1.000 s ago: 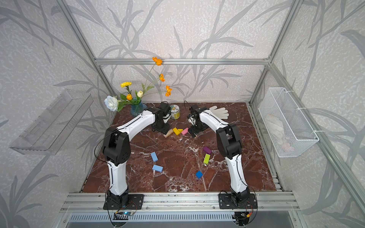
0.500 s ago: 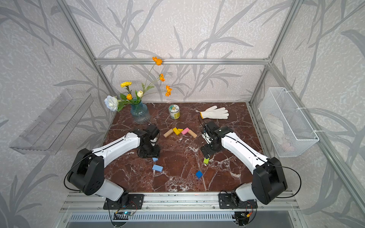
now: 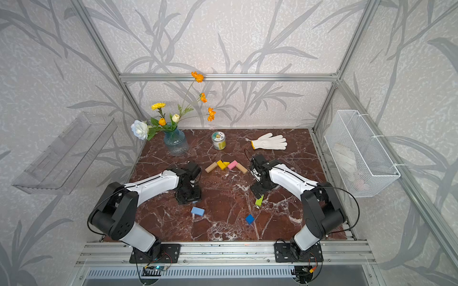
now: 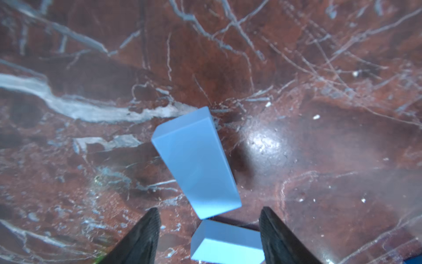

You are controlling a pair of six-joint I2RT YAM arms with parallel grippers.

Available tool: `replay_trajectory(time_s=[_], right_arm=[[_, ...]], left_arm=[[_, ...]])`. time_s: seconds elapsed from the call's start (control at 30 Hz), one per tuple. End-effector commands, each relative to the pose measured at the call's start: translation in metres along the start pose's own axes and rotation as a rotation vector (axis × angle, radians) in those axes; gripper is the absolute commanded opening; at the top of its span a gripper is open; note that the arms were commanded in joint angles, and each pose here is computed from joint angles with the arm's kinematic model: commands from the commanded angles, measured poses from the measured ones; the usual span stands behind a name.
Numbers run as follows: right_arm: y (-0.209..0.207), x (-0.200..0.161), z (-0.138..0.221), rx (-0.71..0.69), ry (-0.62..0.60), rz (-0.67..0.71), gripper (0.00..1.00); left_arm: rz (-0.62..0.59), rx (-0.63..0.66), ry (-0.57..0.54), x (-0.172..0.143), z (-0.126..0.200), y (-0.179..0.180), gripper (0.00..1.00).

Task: Assemble a heart with building blocks
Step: Assemble the building block at the center of the board.

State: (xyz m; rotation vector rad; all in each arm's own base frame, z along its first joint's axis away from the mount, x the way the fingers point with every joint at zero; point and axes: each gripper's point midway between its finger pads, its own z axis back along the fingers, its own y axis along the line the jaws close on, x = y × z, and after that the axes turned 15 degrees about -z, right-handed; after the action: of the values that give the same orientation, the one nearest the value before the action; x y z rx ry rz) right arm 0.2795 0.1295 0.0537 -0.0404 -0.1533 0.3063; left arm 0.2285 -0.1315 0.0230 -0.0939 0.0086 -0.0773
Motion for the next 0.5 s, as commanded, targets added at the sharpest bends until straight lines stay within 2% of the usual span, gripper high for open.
replay_trajectory(time_s=[0.0, 0.3, 0.47], right_arm=[[-0.003, 0.023, -0.005, -0.027, -0.027, 0.006, 0.99], [-0.001, 0.017, -0.031, -0.015, 0.046, -0.014, 1.0], [-0.004, 0.009, -0.042, -0.015, 0.098, -0.045, 0.96]], left_arm=[[0.021, 0.018, -0.004, 0.005, -0.004, 0.002, 0.69], [0.023, 0.05, 0.002, 0.013, -0.008, 0.009, 0.69], [0.026, 0.069, 0.026, 0.011, -0.019, 0.013, 0.68]])
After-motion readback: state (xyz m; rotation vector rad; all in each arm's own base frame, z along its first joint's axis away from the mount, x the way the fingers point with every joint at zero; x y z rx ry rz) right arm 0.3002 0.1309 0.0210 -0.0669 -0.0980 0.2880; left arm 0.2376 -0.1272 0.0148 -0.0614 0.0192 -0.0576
